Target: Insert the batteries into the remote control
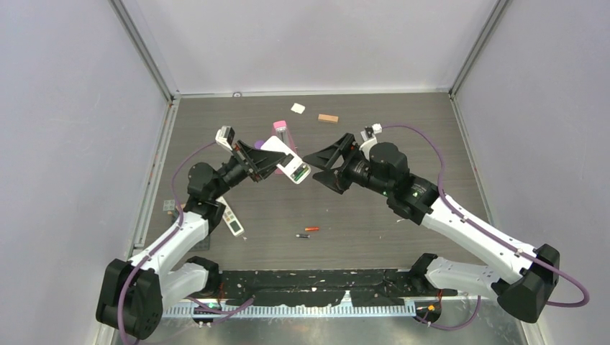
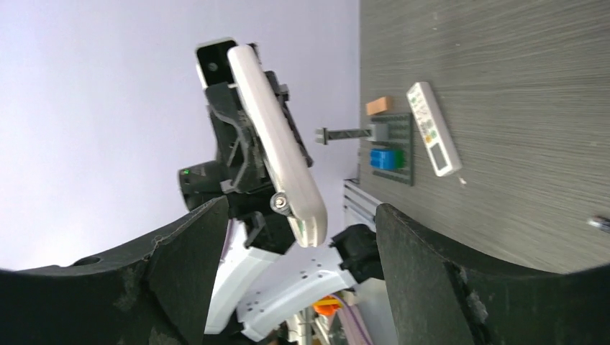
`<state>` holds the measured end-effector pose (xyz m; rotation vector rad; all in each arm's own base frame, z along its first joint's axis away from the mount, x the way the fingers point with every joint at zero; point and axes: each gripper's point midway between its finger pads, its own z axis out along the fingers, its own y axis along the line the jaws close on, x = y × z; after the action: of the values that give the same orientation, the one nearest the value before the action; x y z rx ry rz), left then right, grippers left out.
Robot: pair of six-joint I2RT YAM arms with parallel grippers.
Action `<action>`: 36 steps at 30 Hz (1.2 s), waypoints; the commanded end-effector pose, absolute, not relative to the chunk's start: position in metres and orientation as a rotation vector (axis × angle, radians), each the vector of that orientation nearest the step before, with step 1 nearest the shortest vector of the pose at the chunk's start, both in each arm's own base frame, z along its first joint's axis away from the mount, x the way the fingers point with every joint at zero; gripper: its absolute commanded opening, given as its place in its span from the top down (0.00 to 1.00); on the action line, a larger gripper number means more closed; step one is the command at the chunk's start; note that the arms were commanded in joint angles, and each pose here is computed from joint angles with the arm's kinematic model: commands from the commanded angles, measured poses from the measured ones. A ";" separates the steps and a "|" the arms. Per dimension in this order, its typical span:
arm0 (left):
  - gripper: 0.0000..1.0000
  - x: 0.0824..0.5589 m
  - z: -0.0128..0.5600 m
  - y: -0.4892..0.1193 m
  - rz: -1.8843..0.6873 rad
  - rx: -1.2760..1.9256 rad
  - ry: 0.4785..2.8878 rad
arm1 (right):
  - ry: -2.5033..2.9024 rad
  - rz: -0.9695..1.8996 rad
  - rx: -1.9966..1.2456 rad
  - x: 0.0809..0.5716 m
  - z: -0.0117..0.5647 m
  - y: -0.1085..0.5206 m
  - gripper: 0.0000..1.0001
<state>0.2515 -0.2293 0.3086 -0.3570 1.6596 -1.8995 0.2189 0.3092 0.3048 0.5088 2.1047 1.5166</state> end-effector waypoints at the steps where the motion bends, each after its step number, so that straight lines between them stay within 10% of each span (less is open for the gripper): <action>1: 1.00 0.251 0.345 -0.221 -1.952 -0.375 1.473 | 1.957 1.654 0.601 0.224 0.343 0.307 0.20; 36: 1.00 0.259 0.369 -0.223 -2.059 -0.533 1.277 | 2.006 1.704 0.565 0.222 0.316 0.329 0.60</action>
<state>0.2606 -0.2409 0.3266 -0.5230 1.5074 -2.0172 0.2284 0.3225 0.3271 0.6377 1.9688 1.7349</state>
